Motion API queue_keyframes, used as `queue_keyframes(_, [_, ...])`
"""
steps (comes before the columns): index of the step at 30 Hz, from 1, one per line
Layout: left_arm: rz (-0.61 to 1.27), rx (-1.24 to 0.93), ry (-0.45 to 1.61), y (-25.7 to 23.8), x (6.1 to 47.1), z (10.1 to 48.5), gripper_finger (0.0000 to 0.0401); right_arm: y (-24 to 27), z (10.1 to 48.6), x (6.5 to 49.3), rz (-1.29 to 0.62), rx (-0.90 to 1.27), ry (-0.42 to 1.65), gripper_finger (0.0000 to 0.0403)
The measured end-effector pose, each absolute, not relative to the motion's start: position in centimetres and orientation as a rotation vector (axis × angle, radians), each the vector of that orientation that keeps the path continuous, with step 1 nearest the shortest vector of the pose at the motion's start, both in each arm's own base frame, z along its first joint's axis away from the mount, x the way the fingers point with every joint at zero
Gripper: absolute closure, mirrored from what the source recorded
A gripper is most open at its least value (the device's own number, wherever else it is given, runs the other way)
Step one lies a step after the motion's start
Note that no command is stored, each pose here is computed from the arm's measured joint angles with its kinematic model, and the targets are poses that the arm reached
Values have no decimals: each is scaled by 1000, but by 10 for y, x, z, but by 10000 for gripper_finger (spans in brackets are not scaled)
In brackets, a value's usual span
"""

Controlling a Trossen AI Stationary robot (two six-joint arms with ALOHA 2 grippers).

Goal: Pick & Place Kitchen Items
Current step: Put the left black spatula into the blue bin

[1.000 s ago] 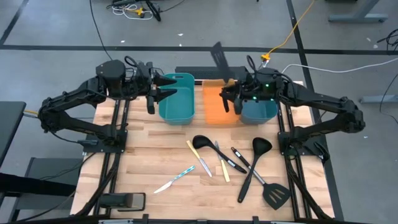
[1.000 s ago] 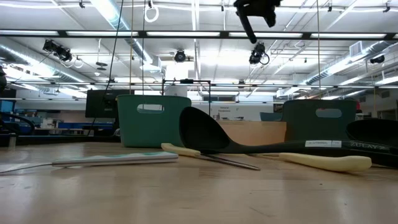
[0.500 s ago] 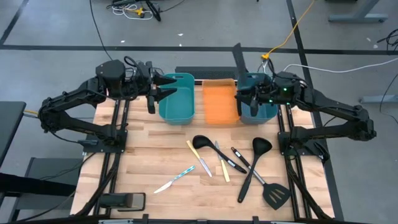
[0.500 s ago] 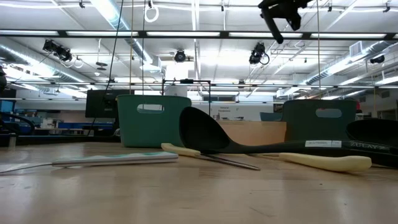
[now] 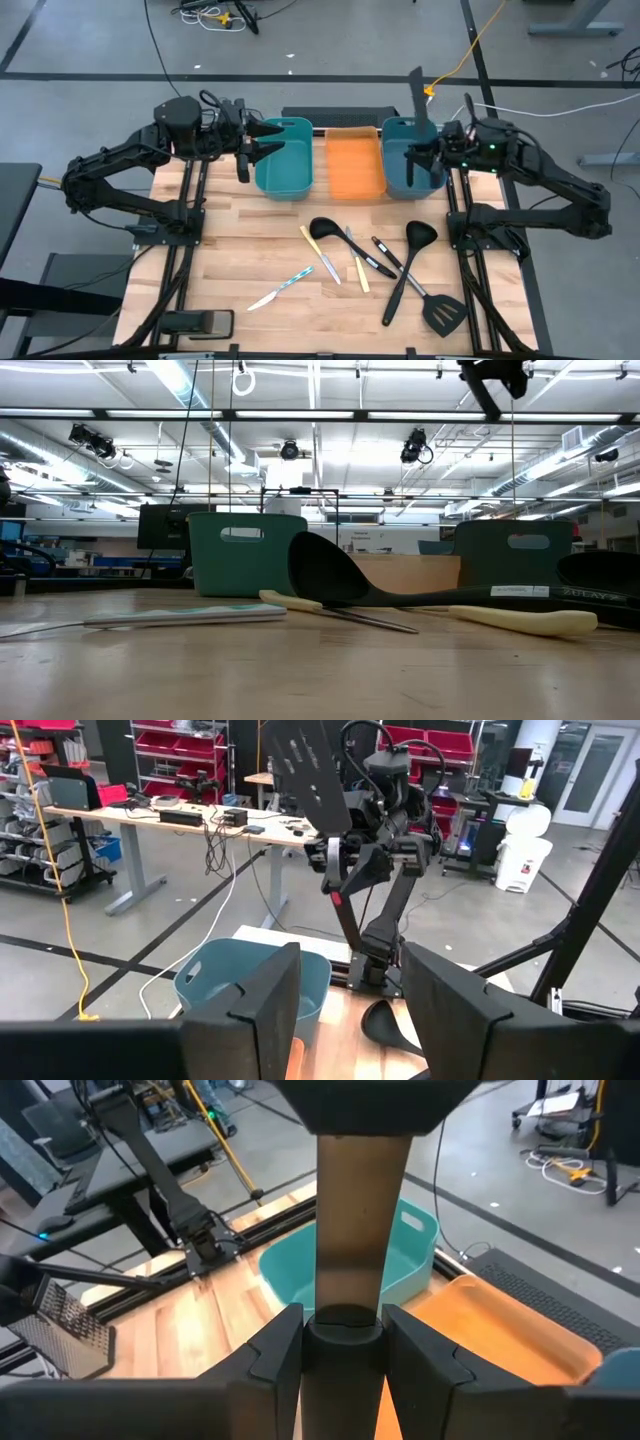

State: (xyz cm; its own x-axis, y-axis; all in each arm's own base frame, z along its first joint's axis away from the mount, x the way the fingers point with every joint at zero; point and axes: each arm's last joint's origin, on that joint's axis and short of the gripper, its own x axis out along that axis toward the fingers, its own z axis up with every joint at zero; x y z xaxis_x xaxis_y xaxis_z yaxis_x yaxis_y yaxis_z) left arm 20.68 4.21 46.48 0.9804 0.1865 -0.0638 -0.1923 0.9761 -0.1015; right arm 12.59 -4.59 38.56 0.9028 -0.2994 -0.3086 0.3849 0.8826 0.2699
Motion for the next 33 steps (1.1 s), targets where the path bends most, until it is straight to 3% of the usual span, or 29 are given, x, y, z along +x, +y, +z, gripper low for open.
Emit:
queue_keyframes(15, [192, -127, 52, 42, 207, 465, 220, -32, 383, 87, -398, 336, 293, 282])
queue_keyframes(33, [192, -133, 51, 42, 207, 465, 220, -30, 372, 64, -614, 382, 353, 282])
